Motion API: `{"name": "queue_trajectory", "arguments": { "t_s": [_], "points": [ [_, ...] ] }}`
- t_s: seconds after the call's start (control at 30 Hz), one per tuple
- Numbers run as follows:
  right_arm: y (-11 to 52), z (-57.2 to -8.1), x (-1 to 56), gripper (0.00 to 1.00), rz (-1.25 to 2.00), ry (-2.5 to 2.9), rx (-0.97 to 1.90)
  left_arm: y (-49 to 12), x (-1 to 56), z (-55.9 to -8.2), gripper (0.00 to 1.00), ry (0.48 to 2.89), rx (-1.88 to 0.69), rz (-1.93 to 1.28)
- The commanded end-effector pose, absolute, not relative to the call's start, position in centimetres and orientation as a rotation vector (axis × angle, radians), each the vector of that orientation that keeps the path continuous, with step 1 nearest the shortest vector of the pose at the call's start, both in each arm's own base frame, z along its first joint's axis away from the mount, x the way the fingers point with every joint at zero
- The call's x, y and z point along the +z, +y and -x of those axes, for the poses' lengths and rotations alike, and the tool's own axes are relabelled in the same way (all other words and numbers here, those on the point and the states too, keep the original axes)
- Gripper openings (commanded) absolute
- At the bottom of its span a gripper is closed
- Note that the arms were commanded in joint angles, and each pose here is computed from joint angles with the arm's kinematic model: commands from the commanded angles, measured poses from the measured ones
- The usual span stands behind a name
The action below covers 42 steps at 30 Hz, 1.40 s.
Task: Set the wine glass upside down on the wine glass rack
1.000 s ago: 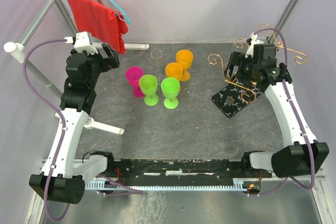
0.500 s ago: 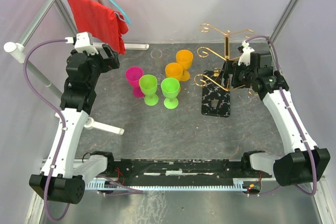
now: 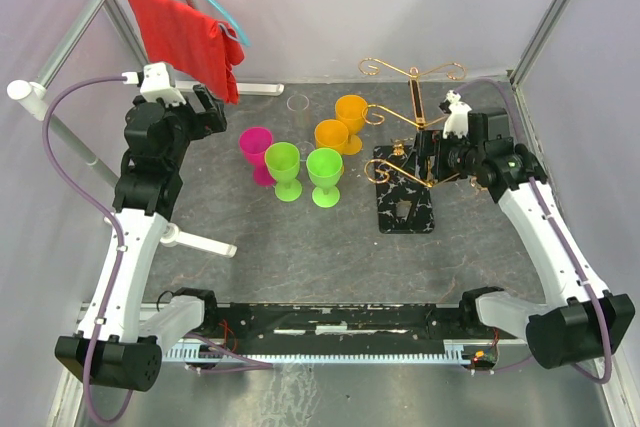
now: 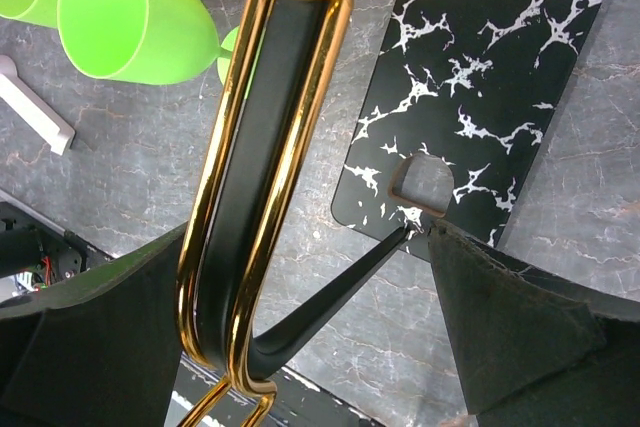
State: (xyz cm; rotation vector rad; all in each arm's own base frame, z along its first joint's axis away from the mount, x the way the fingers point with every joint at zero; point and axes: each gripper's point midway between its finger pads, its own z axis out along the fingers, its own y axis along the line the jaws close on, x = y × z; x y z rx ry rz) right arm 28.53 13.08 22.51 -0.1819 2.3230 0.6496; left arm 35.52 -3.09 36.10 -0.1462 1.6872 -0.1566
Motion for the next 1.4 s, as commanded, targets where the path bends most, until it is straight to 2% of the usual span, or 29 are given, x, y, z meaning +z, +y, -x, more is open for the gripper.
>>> {"name": "queue_trajectory", "arguments": {
  "t_s": [0.0,0.23,0.53,0.8,1.07,1.37],
  "points": [
    [13.6,-27.3,24.9,1.00,0.218,2.265,0.674,-3.2,38.3,-35.2,0.99,1.636,-0.172,0.145],
    [11.5,-29.2,29.0,1.00,0.157,2.193,0.503,-3.5,37.8,-35.8,0.99,1.652,-0.187,0.147],
    [11.5,-30.2,33.9,1.00,0.149,2.114,0.497,-5.5,38.7,-36.2,0.99,1.625,-0.260,0.018],
    [10.1,-30.4,36.7,1.00,0.108,2.019,0.418,-9.8,39.7,-38.7,0.99,1.610,-0.422,-0.148],
    [8.8,-28.8,38.5,1.00,0.046,1.925,0.384,-15.2,35.2,-43.4,0.99,1.747,-0.318,-0.304],
    [8.2,-27.3,36.3,0.98,0.009,1.945,0.376,-17.5,29.9,-47.5,0.99,1.895,-0.226,-0.315]
  ]
}}
